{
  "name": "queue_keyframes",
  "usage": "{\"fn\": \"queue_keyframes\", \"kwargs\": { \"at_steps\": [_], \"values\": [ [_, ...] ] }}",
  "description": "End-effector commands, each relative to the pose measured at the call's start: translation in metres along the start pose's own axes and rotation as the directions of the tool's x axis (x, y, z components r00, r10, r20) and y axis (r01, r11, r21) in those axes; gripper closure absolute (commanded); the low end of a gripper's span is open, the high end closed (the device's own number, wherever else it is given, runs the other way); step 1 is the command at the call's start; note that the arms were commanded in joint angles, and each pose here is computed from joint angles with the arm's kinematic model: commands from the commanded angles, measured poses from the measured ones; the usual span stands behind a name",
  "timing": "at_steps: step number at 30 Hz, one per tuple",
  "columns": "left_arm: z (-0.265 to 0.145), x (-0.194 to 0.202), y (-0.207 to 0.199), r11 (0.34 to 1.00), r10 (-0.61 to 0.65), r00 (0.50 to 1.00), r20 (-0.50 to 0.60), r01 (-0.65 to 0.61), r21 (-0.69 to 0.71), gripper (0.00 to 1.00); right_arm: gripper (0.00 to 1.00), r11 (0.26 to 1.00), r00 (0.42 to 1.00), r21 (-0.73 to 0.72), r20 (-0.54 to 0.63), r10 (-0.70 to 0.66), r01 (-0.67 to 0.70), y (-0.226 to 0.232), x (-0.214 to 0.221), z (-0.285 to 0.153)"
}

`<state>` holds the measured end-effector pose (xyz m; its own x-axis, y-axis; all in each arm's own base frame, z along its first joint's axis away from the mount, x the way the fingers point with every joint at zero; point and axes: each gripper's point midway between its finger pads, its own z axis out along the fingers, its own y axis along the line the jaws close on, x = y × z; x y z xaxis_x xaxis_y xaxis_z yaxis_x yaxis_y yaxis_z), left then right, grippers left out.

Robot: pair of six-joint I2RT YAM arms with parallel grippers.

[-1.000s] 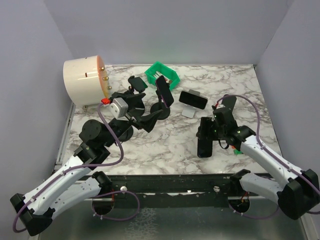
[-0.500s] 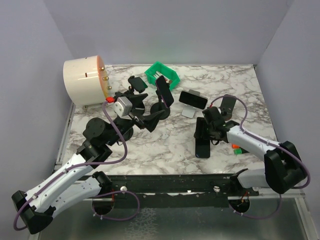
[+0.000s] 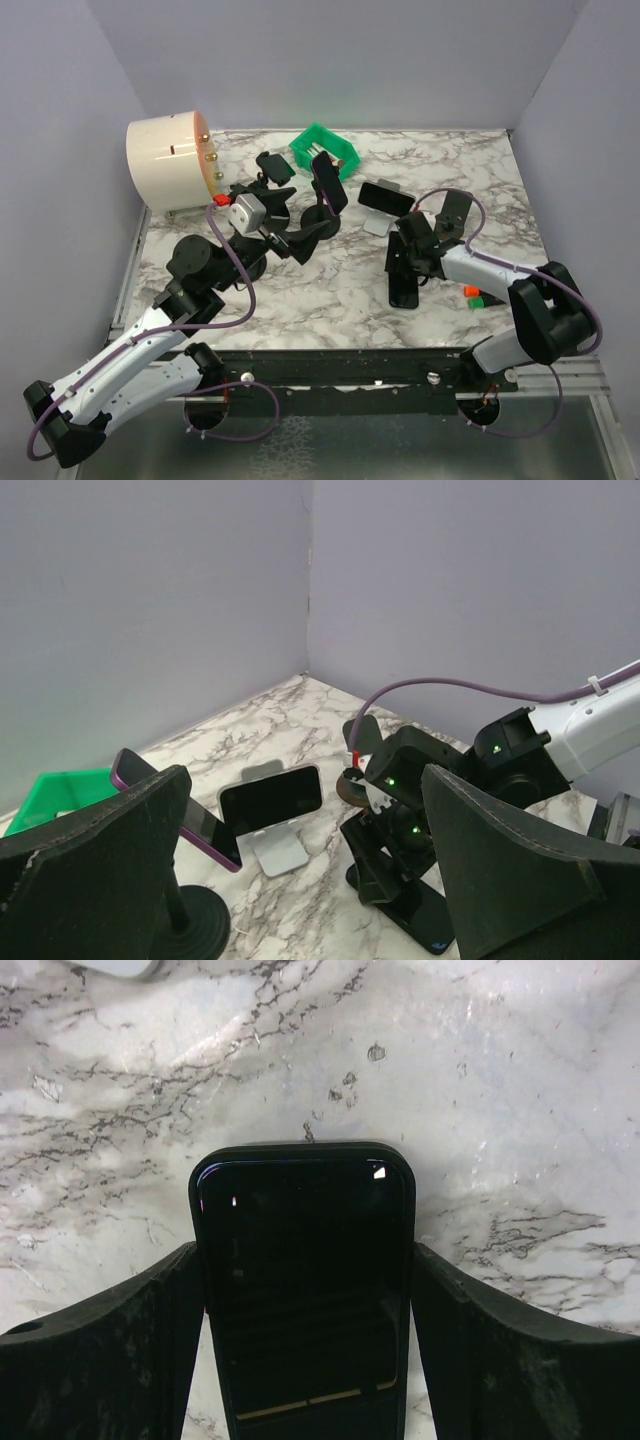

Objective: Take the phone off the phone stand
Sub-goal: Place the phone at the center of the board.

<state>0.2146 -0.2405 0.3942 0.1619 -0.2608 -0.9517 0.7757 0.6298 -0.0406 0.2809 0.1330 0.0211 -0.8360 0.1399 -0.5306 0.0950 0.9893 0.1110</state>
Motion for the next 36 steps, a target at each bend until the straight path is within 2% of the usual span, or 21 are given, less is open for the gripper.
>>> {"fn": "queue_keyframes", "kwargs": {
  "at_steps": [1,5,12,19,23,26,30,32,34,36],
  "values": [
    [-0.002,-0.002,0.002,1.0,0.011,1.0,0.003,-0.011,-0.016,0.01,0.34,1.0,1.0,0.017,0.012,0.008,-0.008,-0.001,0.002,0.014],
    [-0.001,-0.002,0.002,1.0,0.009,1.0,0.003,-0.009,-0.014,0.01,0.18,1.0,1.0,0.008,0.012,-0.004,0.004,-0.001,0.005,0.011],
    [0.0,-0.001,-0.001,1.0,0.007,1.0,-0.003,-0.007,0.004,0.01,0.02,0.997,1.0,-0.071,-0.007,-0.008,0.008,0.011,0.008,0.0],
    [0.0,0.003,0.001,1.0,0.017,1.0,-0.012,-0.017,-0.002,0.01,0.01,0.995,0.999,-0.097,0.03,0.013,-0.01,0.012,0.0,-0.02],
    [0.001,0.004,0.0,1.0,0.02,1.0,-0.015,-0.02,0.001,0.01,0.01,0.992,0.994,-0.123,0.105,0.016,-0.003,0.016,-0.029,-0.058],
    [0.0,0.003,0.0,1.0,0.021,1.0,-0.012,-0.021,0.002,0.01,0.02,0.992,0.977,-0.126,0.211,0.025,0.002,0.016,-0.066,-0.099],
    [-0.001,0.002,0.0,1.0,0.022,1.0,-0.009,-0.022,0.002,0.01,0.03,0.996,0.915,-0.086,0.401,0.035,-0.001,0.002,-0.118,-0.151],
    [-0.001,0.001,-0.001,1.0,0.019,1.0,-0.007,-0.019,0.004,0.01,0.03,0.994,0.891,-0.102,0.445,0.092,-0.051,-0.011,-0.14,-0.165],
    [-0.001,0.002,-0.003,1.0,0.017,1.0,-0.008,-0.017,0.01,0.01,0.04,0.965,0.872,-0.219,0.433,0.23,-0.146,-0.028,-0.157,-0.166],
    [0.0,0.004,-0.004,1.0,0.016,1.0,-0.012,-0.016,0.014,0.01,0.05,0.916,0.825,-0.345,0.443,0.351,-0.204,-0.034,-0.169,-0.171]
  ]
}}
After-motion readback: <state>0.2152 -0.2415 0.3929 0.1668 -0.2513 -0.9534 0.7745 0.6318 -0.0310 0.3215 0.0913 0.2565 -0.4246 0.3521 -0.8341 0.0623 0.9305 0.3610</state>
